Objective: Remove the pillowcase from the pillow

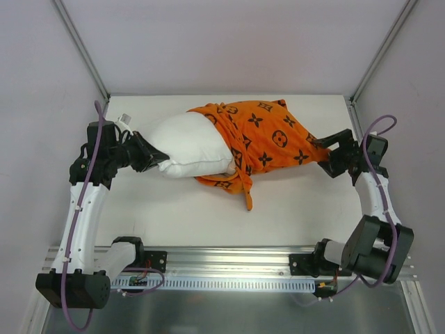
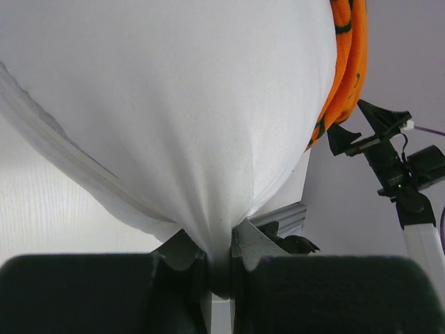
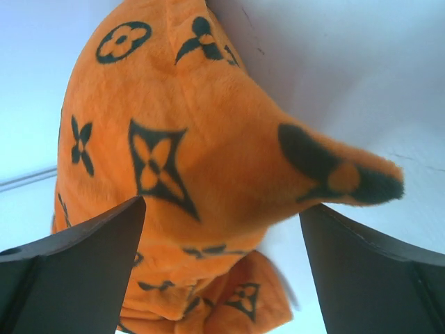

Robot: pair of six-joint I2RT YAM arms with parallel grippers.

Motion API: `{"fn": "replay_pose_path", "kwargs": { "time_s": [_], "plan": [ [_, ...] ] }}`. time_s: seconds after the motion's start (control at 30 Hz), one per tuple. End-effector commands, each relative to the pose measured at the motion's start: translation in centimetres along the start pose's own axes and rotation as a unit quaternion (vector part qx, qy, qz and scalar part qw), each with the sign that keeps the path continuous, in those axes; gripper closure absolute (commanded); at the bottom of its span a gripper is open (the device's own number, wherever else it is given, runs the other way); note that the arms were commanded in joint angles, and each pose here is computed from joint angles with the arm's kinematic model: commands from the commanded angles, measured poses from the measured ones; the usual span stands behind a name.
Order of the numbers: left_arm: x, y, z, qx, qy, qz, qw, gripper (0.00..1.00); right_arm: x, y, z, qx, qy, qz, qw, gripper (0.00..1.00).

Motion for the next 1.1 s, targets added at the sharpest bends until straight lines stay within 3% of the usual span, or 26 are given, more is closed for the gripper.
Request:
{"fn": "replay_pose_path", "kwargs": {
  "time_s": [0.0, 0.1, 0.13, 0.2, 0.23, 0.3, 0.43, 0.57, 0.7, 0.83, 1.07],
  "plan": [
    [-0.4, 0.8, -1.4, 0.041, -0.026, -0.011, 0.999, 1.0, -1.7, -1.1, 2.0, -0.075, -0.046, -0.008, 0.996, 0.04],
    [-0.4, 0.8, -1.3, 0.04, -0.026, -0.013, 0.999, 1.0, -1.8, -2.3, 1.9, -0.064, -0.053, 0.001, 0.997, 0.01],
    [-0.4, 0.8, -1.3, 0.04, -0.024, -0.013, 0.999, 1.0, -2.2, -2.7, 2.4, -0.074, -0.045, -0.001, 0.996, 0.18],
    [-0.5, 0.8, -1.3, 0.038, -0.024, -0.016, 0.999, 1.0, -2.2, -3.1, 2.9, -0.076, -0.039, 0.006, 0.996, 0.41],
    [-0.5, 0.8, -1.4, 0.039, -0.023, -0.015, 0.999, 1.0, -2.4, -3.2, 3.0, -0.074, -0.038, 0.005, 0.997, 0.76],
    [-0.6, 0.9, -1.6, 0.04, -0.025, -0.018, 0.999, 1.0, -3.3, -3.0, 2.7, -0.062, -0.047, -0.002, 0.997, 0.99],
    [-1.4, 1.4, -2.3, 0.043, -0.031, -0.031, 0.998, 1.0, -6.2, -0.6, 1.4, -0.037, -0.072, -0.055, 0.995, 0.99],
    [-3.3, 2.7, -3.6, 0.039, -0.033, -0.033, 0.998, 1.0, -10.3, 4.6, 0.8, -0.019, -0.089, -0.146, 0.985, 0.99],
    [-6.4, 5.5, -5.1, 0.047, -0.019, -0.106, 0.993, 1.0, -14.2, 11.3, 1.0, -0.005, -0.106, -0.232, 0.967, 0.99],
    [-9.0, 7.7, -4.9, 0.057, 0.017, -0.15, 0.987, 1.0, -14.7, 12.7, 0.5, -0.008, -0.121, -0.249, 0.961, 0.99],
    [-10.3, 7.9, -3.0, 0.045, 0.046, -0.165, 0.984, 1.0, -13.3, 10.3, -0.2, -0.01, -0.104, -0.209, 0.972, 0.99]
  ]
}}
Point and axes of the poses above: each gripper's point midway between its finger pads, its own y axis back along the fingers, its own z axis along the line the jaws close on, x = y × z, the point moved 7 cm from there along y, back along the fingers, and after that the axes turned 12 degrees about y, right-handed, at the moved point
